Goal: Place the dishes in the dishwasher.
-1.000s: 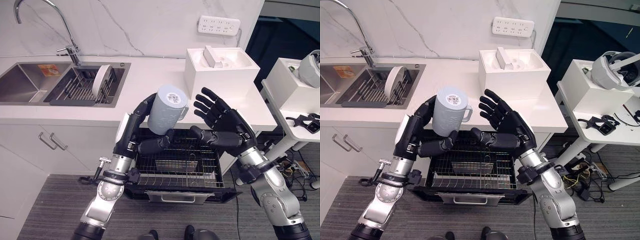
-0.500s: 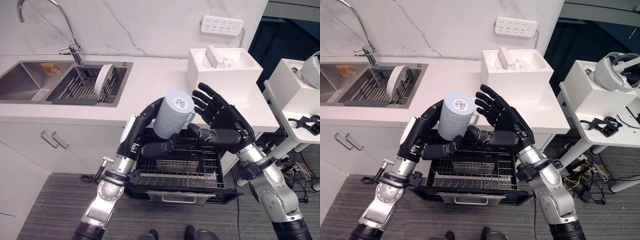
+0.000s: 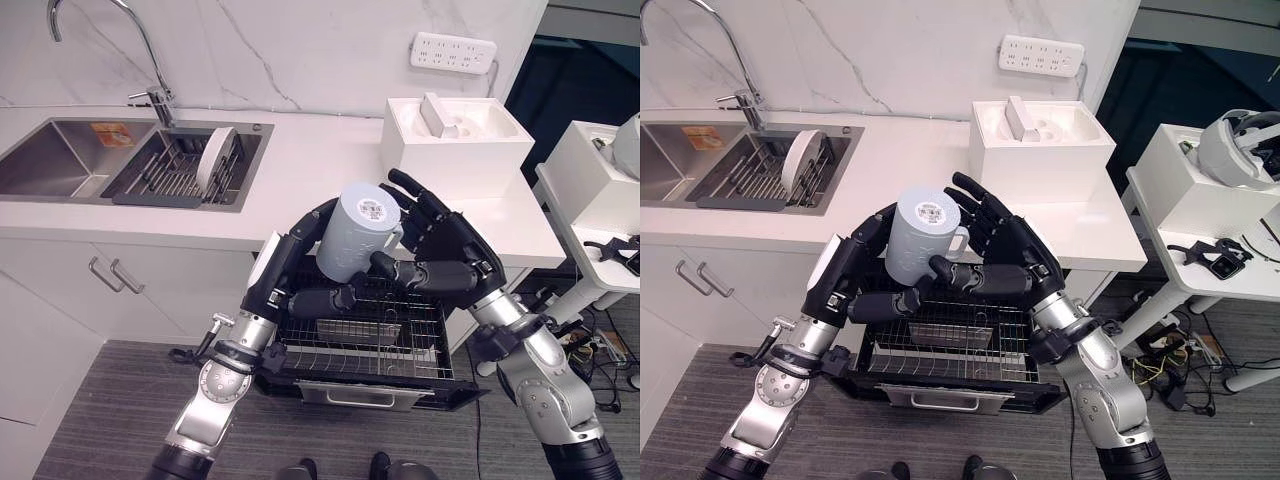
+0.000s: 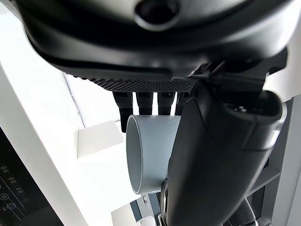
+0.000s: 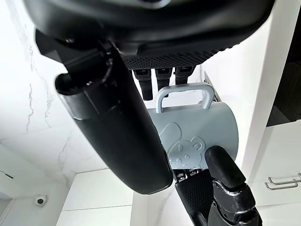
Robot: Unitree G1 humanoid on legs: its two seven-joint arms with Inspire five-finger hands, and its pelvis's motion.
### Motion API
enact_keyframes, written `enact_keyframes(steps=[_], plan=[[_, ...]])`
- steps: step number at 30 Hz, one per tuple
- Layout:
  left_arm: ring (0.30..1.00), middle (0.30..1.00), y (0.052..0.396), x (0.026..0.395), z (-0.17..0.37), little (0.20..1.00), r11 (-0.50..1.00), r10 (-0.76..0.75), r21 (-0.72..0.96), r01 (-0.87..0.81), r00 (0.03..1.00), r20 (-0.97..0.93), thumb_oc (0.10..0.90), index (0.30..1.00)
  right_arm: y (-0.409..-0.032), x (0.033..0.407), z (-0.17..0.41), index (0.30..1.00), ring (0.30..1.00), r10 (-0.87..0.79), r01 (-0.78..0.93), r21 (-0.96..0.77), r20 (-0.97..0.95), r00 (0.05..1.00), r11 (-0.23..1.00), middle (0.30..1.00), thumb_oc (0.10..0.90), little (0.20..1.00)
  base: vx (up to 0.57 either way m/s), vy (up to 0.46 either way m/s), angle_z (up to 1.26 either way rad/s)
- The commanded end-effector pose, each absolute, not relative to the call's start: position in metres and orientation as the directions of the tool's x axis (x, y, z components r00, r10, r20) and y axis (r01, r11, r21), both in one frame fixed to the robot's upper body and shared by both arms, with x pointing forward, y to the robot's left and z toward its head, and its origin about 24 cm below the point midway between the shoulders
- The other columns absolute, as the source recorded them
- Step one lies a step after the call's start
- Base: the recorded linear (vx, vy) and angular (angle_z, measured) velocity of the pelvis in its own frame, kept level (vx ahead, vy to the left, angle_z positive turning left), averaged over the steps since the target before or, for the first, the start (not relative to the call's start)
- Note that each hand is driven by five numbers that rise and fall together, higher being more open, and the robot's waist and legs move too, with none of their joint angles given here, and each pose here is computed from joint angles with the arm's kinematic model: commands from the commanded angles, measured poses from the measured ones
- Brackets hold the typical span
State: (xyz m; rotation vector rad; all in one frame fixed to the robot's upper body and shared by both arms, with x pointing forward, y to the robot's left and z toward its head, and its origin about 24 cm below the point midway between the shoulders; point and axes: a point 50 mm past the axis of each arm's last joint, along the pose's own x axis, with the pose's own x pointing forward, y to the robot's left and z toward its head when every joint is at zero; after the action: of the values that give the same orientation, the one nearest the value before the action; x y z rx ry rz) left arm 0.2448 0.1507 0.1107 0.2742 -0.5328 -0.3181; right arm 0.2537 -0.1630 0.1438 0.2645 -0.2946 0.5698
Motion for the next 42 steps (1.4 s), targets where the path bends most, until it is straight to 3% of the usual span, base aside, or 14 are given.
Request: enact_keyframes(steps=[1, 35, 36, 37, 38, 42], plan=[[0.3, 0.3, 0.1364, 0.2335, 0.1725, 0.3, 0.918, -0.396, 0.308, 0.249, 0.56, 0.727, 0.4, 0.3, -0.1546, 0.2548, 0.1869, 0.9, 0.9, 0.501, -0.642, 0.091, 0.546, 0.671, 0.761, 0.9, 0.8, 0.9, 0.0, 0.0, 0.0], [0.3, 0.3, 0.1274, 0.2313, 0.1773, 0.3, 0.906, -0.422, 0.322, 0.274, 0.531, 0.735, 0.4, 0.3, -0.1481, 0.261, 0.1791, 0.9, 0.9, 0.531, -0.597, 0.003, 0.452, 0.716, 0.802, 0.9, 0.8, 0.9, 0.0, 0.0, 0.0], [0.3, 0.3, 0.1272, 0.2312, 0.1773, 0.3, 0.906, -0.422, 0.322, 0.275, 0.531, 0.735, 0.4, 0.3, -0.1476, 0.2612, 0.1792, 0.611, 0.611, 0.53, -0.596, 0.002, 0.455, 0.716, 0.803, 0.611, 0.607, 0.611, 0.0, 0.0, 0.0], [0.3, 0.3, 0.1273, 0.2312, 0.1773, 0.3, 0.907, -0.421, 0.32, 0.275, 0.532, 0.735, 0.4, 0.3, -0.1471, 0.2611, 0.1799, 0.422, 0.422, 0.526, -0.593, 0.002, 0.46, 0.715, 0.805, 0.422, 0.482, 0.422, 0.0, 0.0, 0.0], [0.3, 0.3, 0.1269, 0.231, 0.1774, 0.3, 0.907, -0.42, 0.319, 0.276, 0.532, 0.735, 0.4, 0.3, -0.1468, 0.261, 0.1804, 0.3, 0.3, 0.523, -0.591, 0.002, 0.465, 0.714, 0.806, 0.3, 0.4, 0.3, 0.0, 0.0, 0.0], [0.3, 0.3, 0.1271, 0.2304, 0.1774, 0.3, 0.907, -0.42, 0.317, 0.279, 0.532, 0.735, 0.4, 0.3, -0.1475, 0.2608, 0.1801, 0.3, 0.3, 0.515, -0.585, 0.004, 0.469, 0.717, 0.811, 0.3, 0.4, 0.3, 0.0, 0.0, 0.0]])
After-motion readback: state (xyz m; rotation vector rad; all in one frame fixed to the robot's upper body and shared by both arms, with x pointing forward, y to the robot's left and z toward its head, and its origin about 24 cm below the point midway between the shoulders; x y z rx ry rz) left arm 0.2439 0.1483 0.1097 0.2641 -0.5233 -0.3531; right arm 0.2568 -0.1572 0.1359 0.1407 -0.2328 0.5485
